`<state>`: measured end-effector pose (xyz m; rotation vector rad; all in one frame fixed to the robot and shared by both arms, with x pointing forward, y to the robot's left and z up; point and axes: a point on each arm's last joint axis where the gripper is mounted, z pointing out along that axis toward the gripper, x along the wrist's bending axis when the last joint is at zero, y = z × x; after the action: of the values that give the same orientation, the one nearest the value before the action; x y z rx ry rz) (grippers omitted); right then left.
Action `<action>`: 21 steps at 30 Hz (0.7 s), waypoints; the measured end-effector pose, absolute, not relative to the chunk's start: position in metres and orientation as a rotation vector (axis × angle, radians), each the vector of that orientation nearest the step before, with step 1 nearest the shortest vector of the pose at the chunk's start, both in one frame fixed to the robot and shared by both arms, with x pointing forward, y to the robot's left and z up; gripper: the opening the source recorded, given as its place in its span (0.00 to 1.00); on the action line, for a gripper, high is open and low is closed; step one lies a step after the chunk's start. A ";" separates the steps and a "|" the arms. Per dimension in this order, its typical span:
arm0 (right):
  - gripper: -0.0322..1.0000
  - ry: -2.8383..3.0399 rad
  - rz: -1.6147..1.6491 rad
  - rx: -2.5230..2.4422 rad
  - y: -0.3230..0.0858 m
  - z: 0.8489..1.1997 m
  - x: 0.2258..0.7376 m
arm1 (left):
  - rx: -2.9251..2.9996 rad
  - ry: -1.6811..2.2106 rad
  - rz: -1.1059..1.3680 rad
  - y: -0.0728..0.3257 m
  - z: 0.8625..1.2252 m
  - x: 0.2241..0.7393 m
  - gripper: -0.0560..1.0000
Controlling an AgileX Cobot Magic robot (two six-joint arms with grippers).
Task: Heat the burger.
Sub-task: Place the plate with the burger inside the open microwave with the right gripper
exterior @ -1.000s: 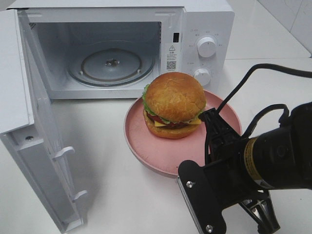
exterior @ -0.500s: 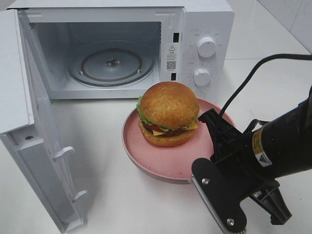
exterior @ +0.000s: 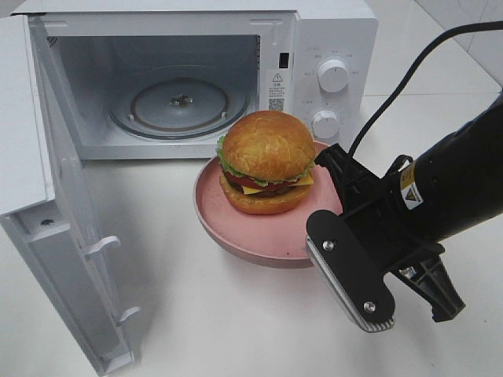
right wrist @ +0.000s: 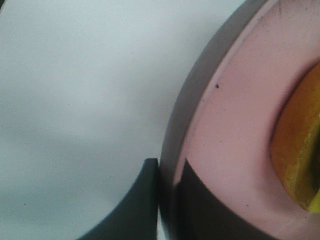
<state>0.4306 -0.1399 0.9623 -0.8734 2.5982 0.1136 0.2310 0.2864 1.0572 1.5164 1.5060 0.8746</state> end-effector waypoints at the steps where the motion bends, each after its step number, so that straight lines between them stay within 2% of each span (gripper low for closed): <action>1: 0.06 2.593 0.106 -0.885 -0.139 0.963 0.432 | 1.516 1.506 0.875 0.286 1.057 0.231 0.99; 21: 0.06 2.557 0.124 -0.843 -0.129 0.976 0.445 | 1.516 1.506 0.875 0.286 1.057 0.231 0.99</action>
<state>0.4450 -0.1288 0.9762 -0.8425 2.5574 0.1243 0.2310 0.2864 1.0572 1.5164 1.5060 0.8746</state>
